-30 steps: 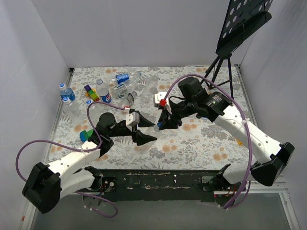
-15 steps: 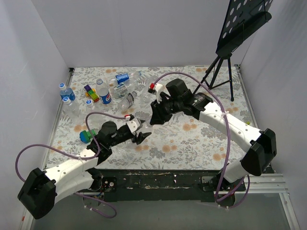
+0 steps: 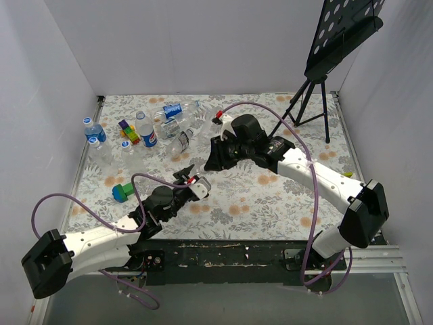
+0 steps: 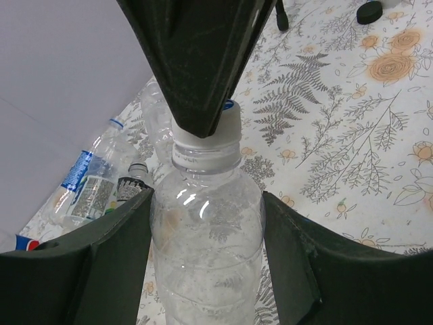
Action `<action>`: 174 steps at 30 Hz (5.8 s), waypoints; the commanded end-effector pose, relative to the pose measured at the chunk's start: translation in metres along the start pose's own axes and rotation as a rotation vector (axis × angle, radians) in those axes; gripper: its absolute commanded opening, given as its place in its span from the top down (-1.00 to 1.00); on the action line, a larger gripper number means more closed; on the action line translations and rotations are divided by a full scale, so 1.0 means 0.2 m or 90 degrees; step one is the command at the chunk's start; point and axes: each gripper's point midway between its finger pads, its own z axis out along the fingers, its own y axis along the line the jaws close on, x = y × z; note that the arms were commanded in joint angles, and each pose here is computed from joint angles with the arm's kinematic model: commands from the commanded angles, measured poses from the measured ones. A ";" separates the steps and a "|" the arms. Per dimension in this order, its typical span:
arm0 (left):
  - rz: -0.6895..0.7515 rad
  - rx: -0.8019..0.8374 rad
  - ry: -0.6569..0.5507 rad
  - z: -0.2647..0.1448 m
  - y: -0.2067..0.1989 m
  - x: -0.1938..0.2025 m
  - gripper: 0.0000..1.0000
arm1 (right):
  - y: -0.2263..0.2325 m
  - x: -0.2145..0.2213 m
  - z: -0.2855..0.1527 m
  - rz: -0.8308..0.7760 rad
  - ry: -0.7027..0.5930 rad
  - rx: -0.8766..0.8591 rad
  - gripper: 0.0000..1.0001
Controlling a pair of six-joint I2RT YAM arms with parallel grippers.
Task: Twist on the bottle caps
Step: Screw the bottle cap onto the plastic bottle.
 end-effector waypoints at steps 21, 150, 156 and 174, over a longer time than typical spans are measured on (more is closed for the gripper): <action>-0.310 0.471 -0.187 -0.07 -0.17 -0.50 1.00 | 0.24 -0.13 -0.56 -0.534 -0.084 -0.156 -0.33; -0.029 0.067 -0.115 0.31 0.05 -0.30 1.00 | -0.05 -0.30 -0.24 -0.085 -0.117 -0.009 0.17; -0.118 0.202 -0.076 0.31 -0.07 -0.22 1.00 | -0.08 -0.39 -0.50 -0.215 -0.177 -0.019 -0.49; -0.260 0.510 -0.071 0.23 -0.29 -0.30 1.00 | -0.02 0.00 -0.54 -0.669 -0.092 -0.240 -0.31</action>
